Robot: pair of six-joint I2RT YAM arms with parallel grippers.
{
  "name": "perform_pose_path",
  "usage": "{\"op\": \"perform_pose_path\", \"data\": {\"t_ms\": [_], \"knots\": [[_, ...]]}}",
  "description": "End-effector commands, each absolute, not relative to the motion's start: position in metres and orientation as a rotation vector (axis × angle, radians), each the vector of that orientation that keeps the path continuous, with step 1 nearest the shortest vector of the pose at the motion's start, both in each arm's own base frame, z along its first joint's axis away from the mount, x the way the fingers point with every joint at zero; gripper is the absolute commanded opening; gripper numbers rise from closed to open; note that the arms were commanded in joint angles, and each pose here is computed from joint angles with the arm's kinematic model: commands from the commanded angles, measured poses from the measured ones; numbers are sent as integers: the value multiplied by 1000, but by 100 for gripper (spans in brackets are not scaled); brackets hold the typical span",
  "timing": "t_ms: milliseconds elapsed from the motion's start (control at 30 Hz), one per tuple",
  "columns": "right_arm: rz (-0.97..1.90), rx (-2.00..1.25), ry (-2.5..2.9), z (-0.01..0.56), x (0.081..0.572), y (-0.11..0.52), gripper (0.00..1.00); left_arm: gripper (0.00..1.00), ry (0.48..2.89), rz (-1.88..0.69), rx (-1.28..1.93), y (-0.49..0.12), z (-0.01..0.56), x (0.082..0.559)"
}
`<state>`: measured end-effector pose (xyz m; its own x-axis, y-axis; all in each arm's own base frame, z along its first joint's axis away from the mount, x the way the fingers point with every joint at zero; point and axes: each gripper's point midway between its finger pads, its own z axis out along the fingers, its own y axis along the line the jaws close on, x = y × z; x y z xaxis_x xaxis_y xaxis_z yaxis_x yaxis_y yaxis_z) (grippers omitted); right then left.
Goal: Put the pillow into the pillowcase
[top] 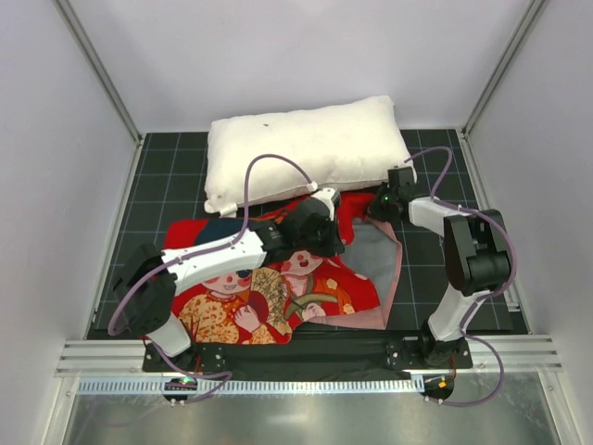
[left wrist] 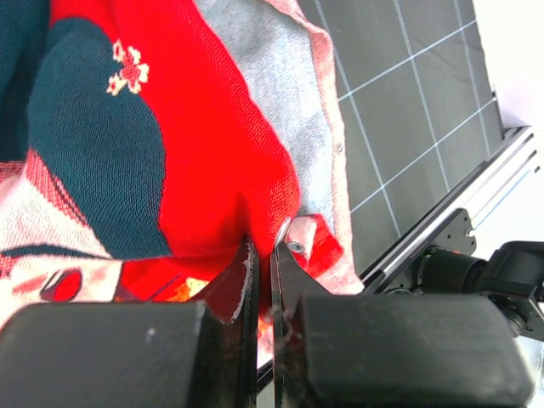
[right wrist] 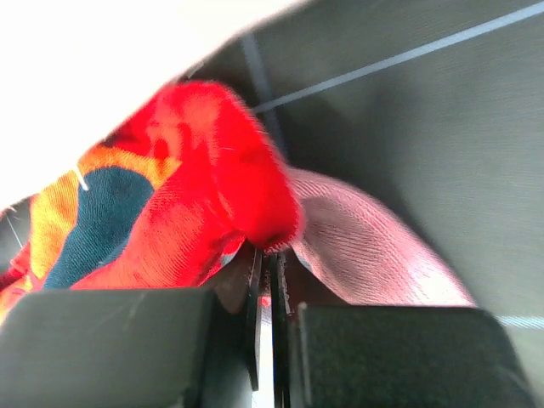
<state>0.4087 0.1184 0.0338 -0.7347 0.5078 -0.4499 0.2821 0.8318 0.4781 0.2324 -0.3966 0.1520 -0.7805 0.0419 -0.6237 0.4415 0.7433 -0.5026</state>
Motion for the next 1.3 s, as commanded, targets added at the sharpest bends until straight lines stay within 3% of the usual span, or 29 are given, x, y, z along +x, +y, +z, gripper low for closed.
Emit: {"op": "perform_pose_path", "data": {"t_ms": [0, 500, 600, 633, 667, 733, 833, 900, 933, 1067, 1167, 1200, 1267], "knots": [[487, 611, 2298, 85, 427, 85, 4, 0, 2305, -944, 386, -414, 167, 238], [725, 808, 2237, 102, 440, -5, 5, 0, 2364, -1147, 518, -511, 128, 211], [722, 858, 2211, 98, 443, -15, 17, 1, 2364, -1230, 560, -535, 125, 194], [708, 870, 2214, 96, 443, -17, 48, 8, 2366, -1285, 591, -543, 120, 187], [712, 869, 2214, 97, 440, -15, 61, 14, 2381, -1306, 602, -545, 116, 182], [702, 860, 2200, 98, 435, -15, 65, 54, 2361, -1341, 638, -547, 119, 178], [667, 824, 2152, 118, 428, -18, 66, 73, 2360, -1215, 621, -524, 115, 189], [648, 801, 2127, 133, 421, -18, 66, 81, 2349, -1130, 555, -493, 128, 203], [648, 793, 2129, 134, 415, -16, 68, 96, 2351, -1101, 537, -481, 133, 208], [643, 675, 2100, 157, 397, 5, 78, 100, 2405, -832, 466, -401, 158, 213], [618, 487, 2154, 163, 378, 53, 91, 100, 2446, -493, 153, -321, 147, 247], [575, 457, 2169, 162, 374, 60, 91, 100, 2416, -508, 79, -301, 163, 248], [614, 307, 2231, 157, 357, 107, 91, 100, 2472, -493, -116, -254, 133, 253]]}}
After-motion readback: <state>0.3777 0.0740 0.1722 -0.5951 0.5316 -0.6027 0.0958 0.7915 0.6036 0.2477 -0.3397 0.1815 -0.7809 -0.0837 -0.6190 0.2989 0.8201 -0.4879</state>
